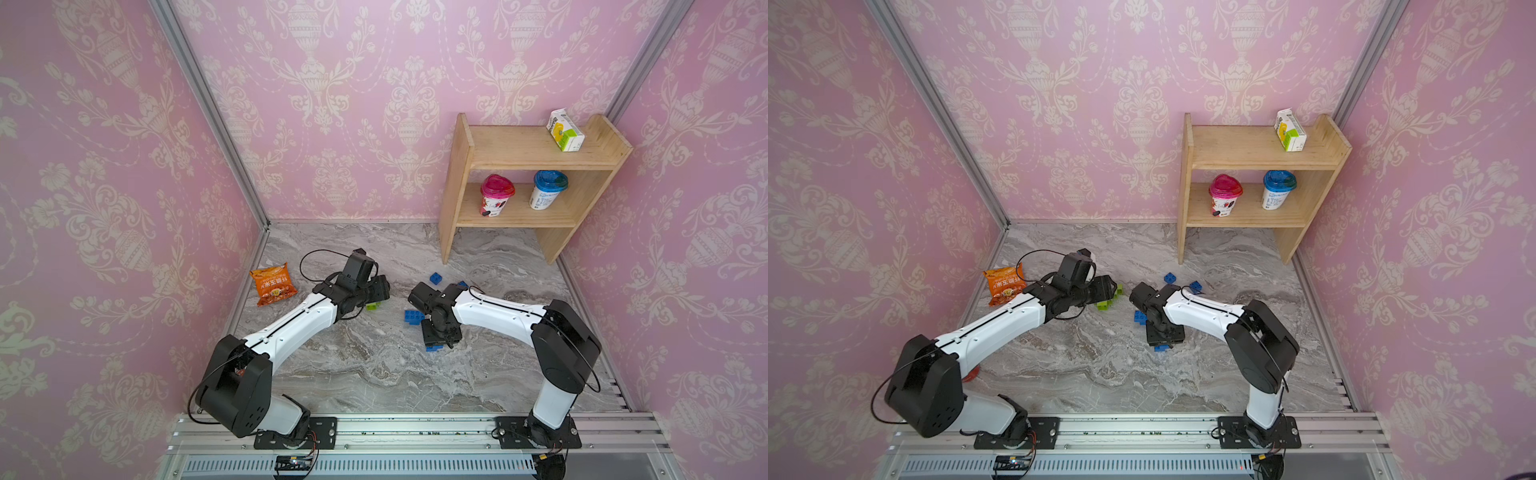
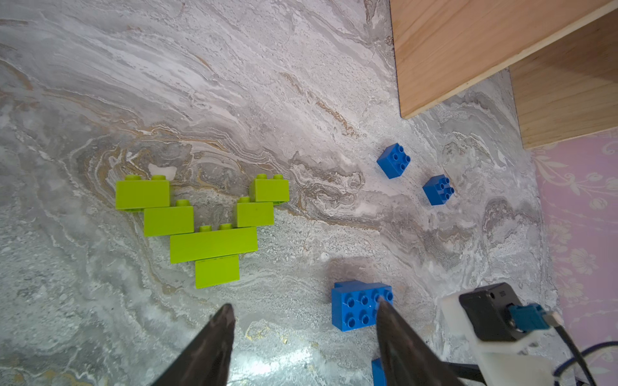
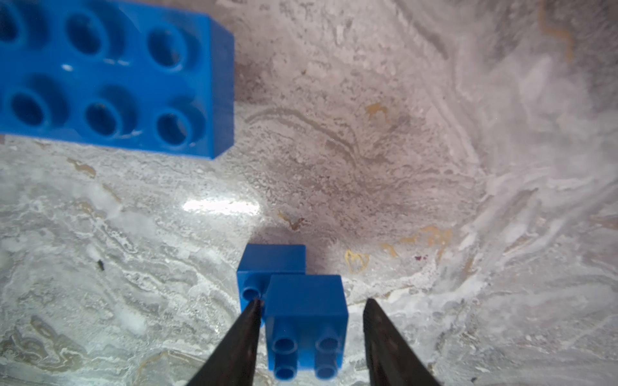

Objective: Assemble the letter v with lego
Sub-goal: Assemble the lego brick with the lego brick, then pick up the lego brick from the center of the board.

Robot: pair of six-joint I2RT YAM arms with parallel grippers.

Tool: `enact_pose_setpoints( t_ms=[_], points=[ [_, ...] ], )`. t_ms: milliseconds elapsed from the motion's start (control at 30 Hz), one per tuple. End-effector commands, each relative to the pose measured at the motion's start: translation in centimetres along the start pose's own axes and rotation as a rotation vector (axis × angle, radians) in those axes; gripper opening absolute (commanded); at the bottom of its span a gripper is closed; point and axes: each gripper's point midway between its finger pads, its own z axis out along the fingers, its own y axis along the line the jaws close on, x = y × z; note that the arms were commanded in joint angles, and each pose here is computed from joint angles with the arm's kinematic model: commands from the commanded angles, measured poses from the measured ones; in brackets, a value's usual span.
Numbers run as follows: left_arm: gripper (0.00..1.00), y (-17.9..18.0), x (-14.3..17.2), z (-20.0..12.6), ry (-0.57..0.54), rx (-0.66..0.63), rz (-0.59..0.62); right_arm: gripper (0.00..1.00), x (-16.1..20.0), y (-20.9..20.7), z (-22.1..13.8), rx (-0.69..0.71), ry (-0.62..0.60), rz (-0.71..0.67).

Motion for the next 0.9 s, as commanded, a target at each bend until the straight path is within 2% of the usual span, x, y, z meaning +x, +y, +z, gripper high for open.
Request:
enact_pose_setpoints(
  t_ms=[0,67,167,200,267,300,533,733,867],
  points=[
    [0.69,-0.3,0.0,-0.1,0.008,0.021,0.01,0.56,-0.6,-0.3,-2.9,-0.008,-0.048,-0.01],
    [0.68,-0.7,0.3,-0.1,0.022,0.042,0.003,0.55,-0.5,-0.7,-4.0,-0.026,-0.061,-0.047],
    [0.68,-1.6,1.8,0.3,0.068,0.091,-0.018,0.42,-0.7,-2.4,-5.2,-0.052,-0.096,-0.141],
    [0.68,-2.0,2.4,0.5,0.074,0.105,-0.022,0.32,-1.2,-2.5,-5.1,-0.084,-0.112,-0.164],
    [0.67,-2.4,3.1,0.9,0.077,0.121,-0.04,0.03,-2.7,-2.0,-5.1,-0.136,-0.154,-0.199],
    [0.66,-2.6,3.5,1.2,0.083,0.135,-0.054,0.0,-3.2,-1.8,-4.5,-0.141,-0.156,-0.218],
    [0.63,-3.3,5.9,2.6,0.109,0.174,-0.103,0.0,-4.5,-0.6,-1.1,-0.182,-0.086,-0.268],
    [0.62,-2.9,7.8,3.4,0.122,0.189,-0.142,0.0,-2.1,-1.1,1.2,-0.199,0.0,-0.25],
    [0.62,-2.7,8.8,4.1,0.115,0.202,-0.147,0.0,-0.4,-1.6,1.5,-0.211,0.035,-0.237]
  ],
)
